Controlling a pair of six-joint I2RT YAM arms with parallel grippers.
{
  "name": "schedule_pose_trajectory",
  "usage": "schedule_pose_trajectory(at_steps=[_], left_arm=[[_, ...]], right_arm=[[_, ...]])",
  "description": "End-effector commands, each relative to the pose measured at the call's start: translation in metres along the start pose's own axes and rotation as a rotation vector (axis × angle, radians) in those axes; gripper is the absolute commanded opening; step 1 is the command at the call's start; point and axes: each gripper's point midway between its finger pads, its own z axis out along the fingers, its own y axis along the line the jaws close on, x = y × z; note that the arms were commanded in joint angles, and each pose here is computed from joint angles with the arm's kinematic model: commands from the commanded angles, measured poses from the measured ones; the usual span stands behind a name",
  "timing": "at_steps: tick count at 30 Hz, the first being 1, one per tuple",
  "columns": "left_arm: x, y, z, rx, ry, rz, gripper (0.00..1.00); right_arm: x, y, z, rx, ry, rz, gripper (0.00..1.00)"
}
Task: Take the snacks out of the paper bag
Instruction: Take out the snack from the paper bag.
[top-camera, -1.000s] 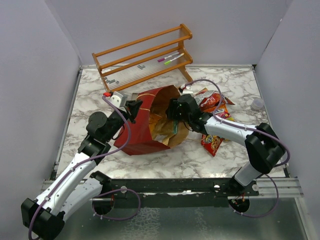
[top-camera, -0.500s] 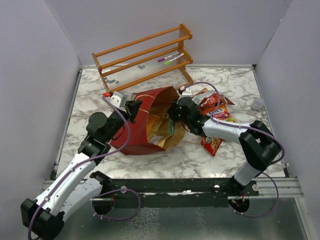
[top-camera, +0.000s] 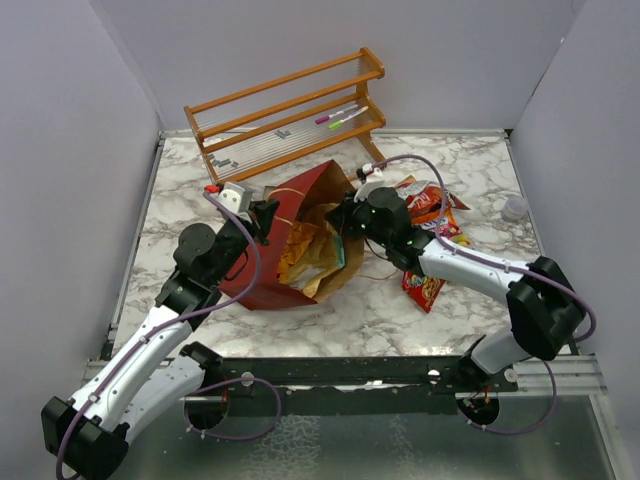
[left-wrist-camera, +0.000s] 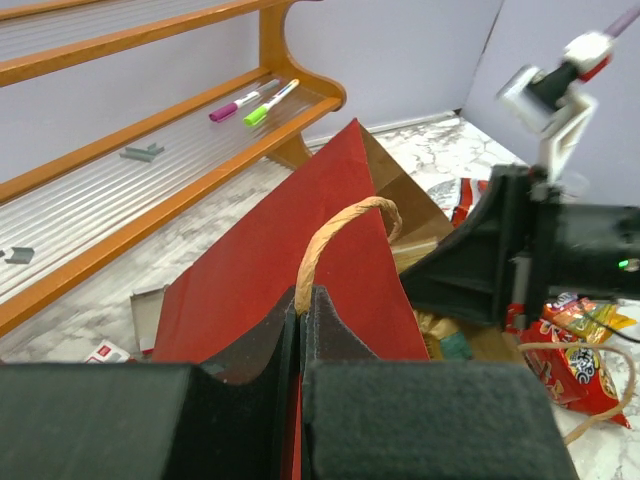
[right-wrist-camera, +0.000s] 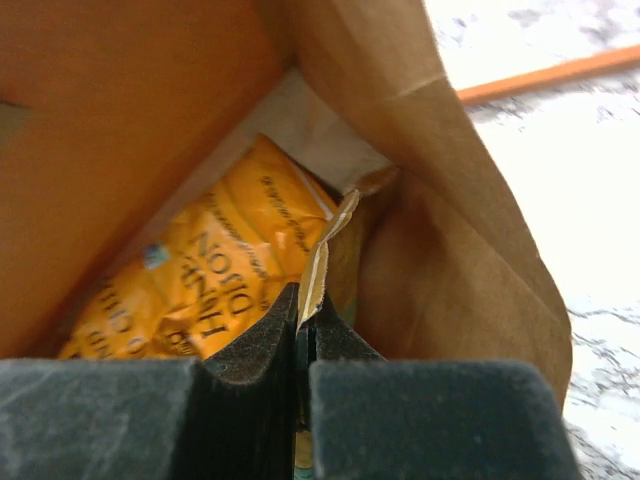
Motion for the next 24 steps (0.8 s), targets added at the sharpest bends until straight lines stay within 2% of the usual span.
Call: schedule_pose_trajectory(at_steps=[1, 16, 24], left_arm=[[-0.009, 0.009, -0.002, -0.058, -0.022, -0.008, 0.00], [-0.010, 0.006, -0.003, -0.043, -0.028, -0.016, 0.00], [-0.011, 0.006, -0.004, -0.046, -0.032, -0.015, 0.00]], right_arm=[[-0.062, 0.047, -0.022, -0.155, -0.147, 0.011, 0.01], [-0.167, 0.071, -0.058, -0.116, -0.382, 0.070, 0.01], [-0.222, 0.085, -0.094, -0.121, -0.523, 0.060, 0.01]])
